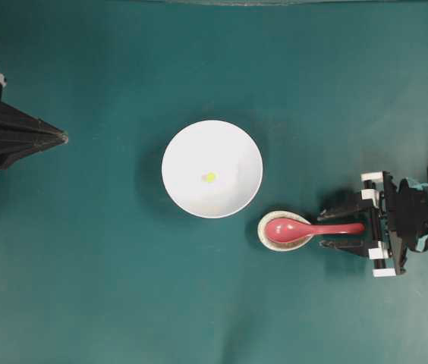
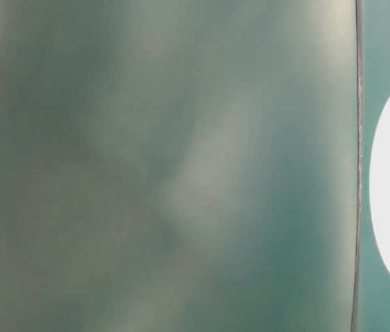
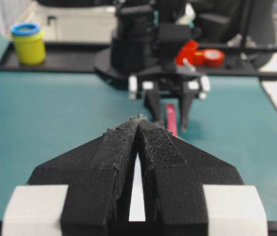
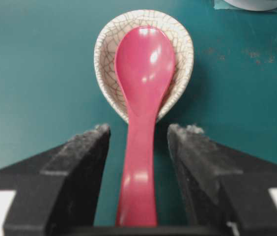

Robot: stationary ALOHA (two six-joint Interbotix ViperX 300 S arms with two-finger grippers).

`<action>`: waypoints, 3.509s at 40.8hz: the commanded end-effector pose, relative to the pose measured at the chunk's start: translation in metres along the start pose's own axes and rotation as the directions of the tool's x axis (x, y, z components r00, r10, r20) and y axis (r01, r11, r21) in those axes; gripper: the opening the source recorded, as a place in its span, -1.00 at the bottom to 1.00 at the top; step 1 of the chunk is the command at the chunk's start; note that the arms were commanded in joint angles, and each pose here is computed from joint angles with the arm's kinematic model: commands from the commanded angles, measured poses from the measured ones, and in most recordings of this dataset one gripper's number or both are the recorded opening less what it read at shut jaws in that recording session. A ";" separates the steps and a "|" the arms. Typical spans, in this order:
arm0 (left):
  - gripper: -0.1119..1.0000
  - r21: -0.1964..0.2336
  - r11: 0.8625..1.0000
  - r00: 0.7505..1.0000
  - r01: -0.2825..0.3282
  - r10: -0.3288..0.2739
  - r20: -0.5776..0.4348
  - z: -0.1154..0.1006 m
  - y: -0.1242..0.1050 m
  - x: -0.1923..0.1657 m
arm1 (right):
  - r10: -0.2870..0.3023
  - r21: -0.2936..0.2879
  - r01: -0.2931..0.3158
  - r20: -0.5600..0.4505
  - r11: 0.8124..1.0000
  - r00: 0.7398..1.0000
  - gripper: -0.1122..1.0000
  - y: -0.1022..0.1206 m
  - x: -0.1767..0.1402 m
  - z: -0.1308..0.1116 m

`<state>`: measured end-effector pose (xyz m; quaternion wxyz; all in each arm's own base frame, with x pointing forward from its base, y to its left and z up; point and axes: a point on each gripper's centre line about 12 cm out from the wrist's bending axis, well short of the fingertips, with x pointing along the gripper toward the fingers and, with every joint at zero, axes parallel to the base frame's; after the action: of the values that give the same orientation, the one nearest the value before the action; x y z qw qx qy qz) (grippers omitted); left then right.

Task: Scoop the yellow hexagonal prism block from the bowl with a spoon using the right arm.
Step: 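Lower the right gripper and close it on the pink spoon handle, then lift the pink spoon out of the spoon rest with the right gripper, then carry the spoon over the white bowl and lower it inside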

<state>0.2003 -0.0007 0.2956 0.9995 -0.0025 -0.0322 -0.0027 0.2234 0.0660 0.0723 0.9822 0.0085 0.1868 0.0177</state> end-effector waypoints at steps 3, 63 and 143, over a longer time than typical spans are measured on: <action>-0.74 0.000 1.000 1.000 0.002 -0.002 0.023 0.009 0.000 0.003 | 0.004 -0.006 -0.004 0.020 1.000 1.000 0.21 0.002 0.001 0.004; -0.74 0.001 1.000 1.000 0.014 -0.014 0.018 0.008 -0.003 0.003 | 0.034 0.042 -0.036 0.046 0.998 0.998 -0.35 0.005 -0.008 0.024; -0.74 0.028 0.999 0.999 0.014 -0.013 -0.034 0.004 -0.003 0.001 | -0.015 0.151 0.044 -0.184 0.988 0.983 -0.35 -0.069 0.006 0.173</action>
<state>0.1995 -0.0028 0.2903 0.9999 0.0098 -0.0077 -0.0075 0.2834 -0.0026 0.2183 0.9584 0.0771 0.2744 -0.0150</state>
